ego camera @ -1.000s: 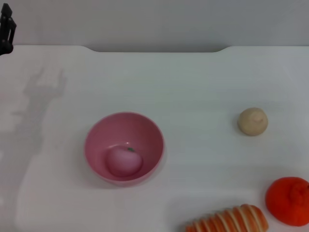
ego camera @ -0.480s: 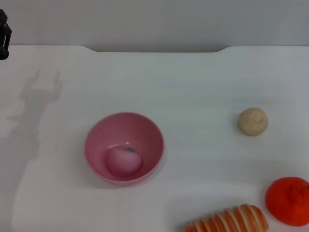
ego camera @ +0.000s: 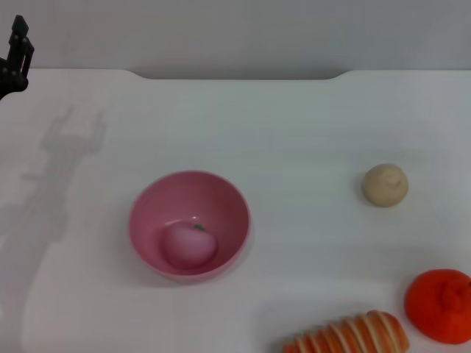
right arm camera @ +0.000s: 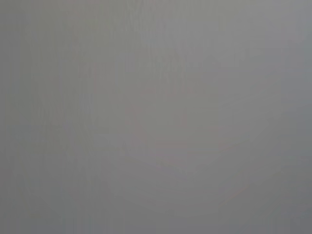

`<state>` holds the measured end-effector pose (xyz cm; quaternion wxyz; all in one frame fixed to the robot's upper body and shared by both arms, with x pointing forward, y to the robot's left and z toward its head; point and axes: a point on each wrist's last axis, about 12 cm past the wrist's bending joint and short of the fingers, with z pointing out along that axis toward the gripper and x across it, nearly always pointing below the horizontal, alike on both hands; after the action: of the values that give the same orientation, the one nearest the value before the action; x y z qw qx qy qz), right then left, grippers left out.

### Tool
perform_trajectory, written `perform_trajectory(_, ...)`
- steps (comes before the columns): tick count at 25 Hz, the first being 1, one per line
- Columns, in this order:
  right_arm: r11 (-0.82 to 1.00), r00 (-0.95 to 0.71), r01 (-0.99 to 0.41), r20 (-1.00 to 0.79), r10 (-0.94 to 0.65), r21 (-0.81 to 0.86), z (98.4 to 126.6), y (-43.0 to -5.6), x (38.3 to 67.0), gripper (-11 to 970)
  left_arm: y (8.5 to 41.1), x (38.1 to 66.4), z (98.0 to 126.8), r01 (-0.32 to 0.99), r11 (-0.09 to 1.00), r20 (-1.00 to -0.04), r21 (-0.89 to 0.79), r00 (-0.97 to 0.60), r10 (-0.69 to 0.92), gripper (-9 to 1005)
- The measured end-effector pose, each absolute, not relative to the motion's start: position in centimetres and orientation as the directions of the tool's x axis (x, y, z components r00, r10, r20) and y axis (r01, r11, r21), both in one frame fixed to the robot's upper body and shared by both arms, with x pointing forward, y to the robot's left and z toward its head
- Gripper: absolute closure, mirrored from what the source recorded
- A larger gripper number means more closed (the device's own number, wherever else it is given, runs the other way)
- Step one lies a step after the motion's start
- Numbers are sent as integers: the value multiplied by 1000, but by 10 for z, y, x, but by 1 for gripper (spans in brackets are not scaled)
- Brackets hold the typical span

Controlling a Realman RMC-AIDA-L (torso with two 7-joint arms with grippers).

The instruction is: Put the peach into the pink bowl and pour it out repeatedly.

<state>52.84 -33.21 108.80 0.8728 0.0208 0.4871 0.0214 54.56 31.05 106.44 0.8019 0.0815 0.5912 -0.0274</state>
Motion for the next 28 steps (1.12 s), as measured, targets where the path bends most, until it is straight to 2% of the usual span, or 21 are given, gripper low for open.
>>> perform_trajectory(28,996,499,-53,-862,87,70,1094,-320,550,457,311,550,1069,143,984,-947,107,317,57,442)
